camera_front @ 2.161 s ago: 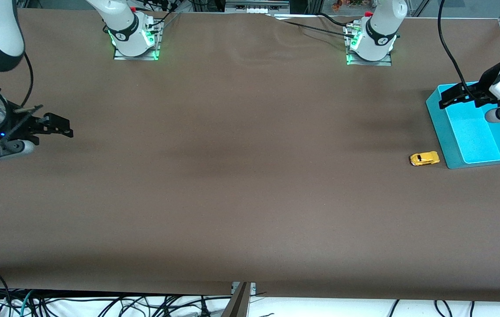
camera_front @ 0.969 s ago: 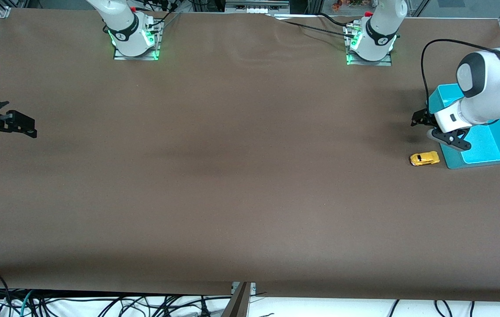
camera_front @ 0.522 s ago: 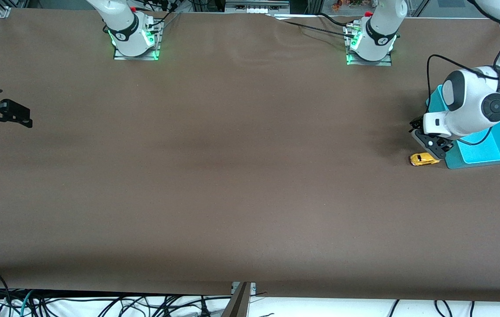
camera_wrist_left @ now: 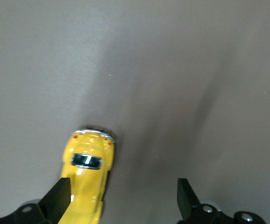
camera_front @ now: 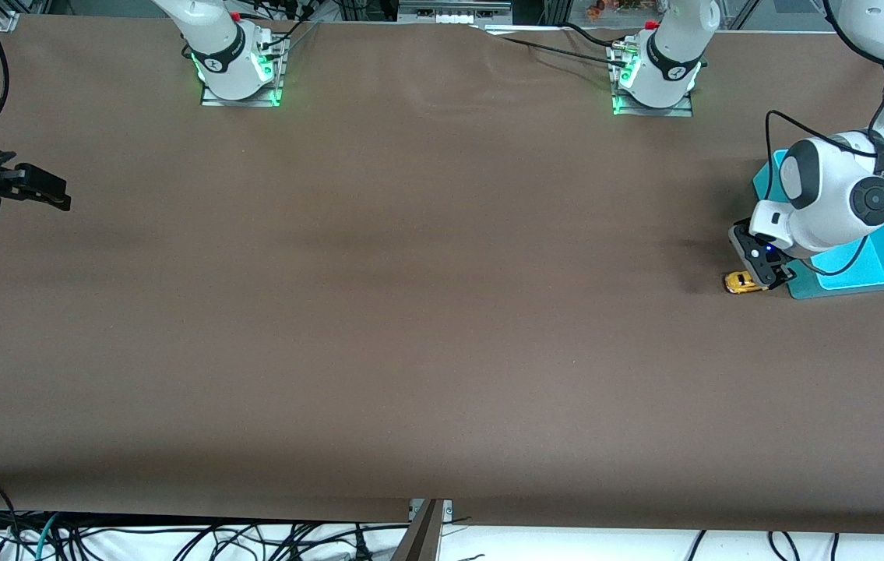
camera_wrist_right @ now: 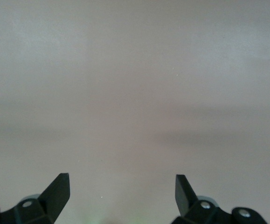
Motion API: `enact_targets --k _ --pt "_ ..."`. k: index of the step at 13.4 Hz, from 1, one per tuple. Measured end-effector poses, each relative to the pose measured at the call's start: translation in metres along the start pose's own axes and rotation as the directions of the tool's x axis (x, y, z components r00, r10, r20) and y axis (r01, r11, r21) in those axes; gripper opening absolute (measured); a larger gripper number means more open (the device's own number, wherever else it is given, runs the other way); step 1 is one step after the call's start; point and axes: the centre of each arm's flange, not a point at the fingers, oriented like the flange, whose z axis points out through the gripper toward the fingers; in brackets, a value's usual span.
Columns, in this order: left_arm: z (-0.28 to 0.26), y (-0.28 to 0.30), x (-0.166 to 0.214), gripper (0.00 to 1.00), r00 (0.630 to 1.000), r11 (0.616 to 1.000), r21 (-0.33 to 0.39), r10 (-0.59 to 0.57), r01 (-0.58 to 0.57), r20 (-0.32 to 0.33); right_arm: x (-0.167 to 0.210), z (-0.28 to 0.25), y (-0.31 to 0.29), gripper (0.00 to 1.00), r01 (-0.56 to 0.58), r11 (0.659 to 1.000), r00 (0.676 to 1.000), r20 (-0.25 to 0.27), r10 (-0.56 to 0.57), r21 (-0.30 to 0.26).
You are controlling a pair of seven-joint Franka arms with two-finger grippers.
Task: Wind and store yellow beetle car
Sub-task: 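Lower the left gripper onto the yellow car and close it, then lift the car with the left gripper and carry it over the bin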
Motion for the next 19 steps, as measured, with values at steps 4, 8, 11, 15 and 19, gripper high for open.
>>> enact_targets --k 4,8,11,15,19 --pt "0.002 -0.008 0.002 1.00 0.999 0.998 0.032 0.048 -0.047 -0.007 0.001 0.000 0.001 1.00 -0.002 1.000 1.000 -0.001 0.002 0.000" --pt "0.023 -0.020 -0.003 1.00 0.996 0.996 0.022 0.090 -0.089 -0.006 0.002 0.003 0.002 1.00 -0.003 1.000 1.000 0.002 0.003 0.001" --pt "0.032 -0.023 -0.010 1.00 0.996 0.996 0.012 0.085 -0.085 -0.007 0.003 0.003 0.002 1.00 -0.003 1.000 1.000 -0.002 0.003 0.001" --pt "0.032 -0.024 -0.016 0.70 0.997 0.997 0.012 0.075 -0.075 -0.008 0.003 0.003 0.001 1.00 -0.002 1.000 1.000 -0.003 0.002 0.001" --pt "0.020 -0.032 -0.016 0.46 0.997 0.996 0.040 0.074 -0.074 -0.009 0.003 0.003 0.000 1.00 -0.001 1.000 1.000 -0.003 0.001 0.001"
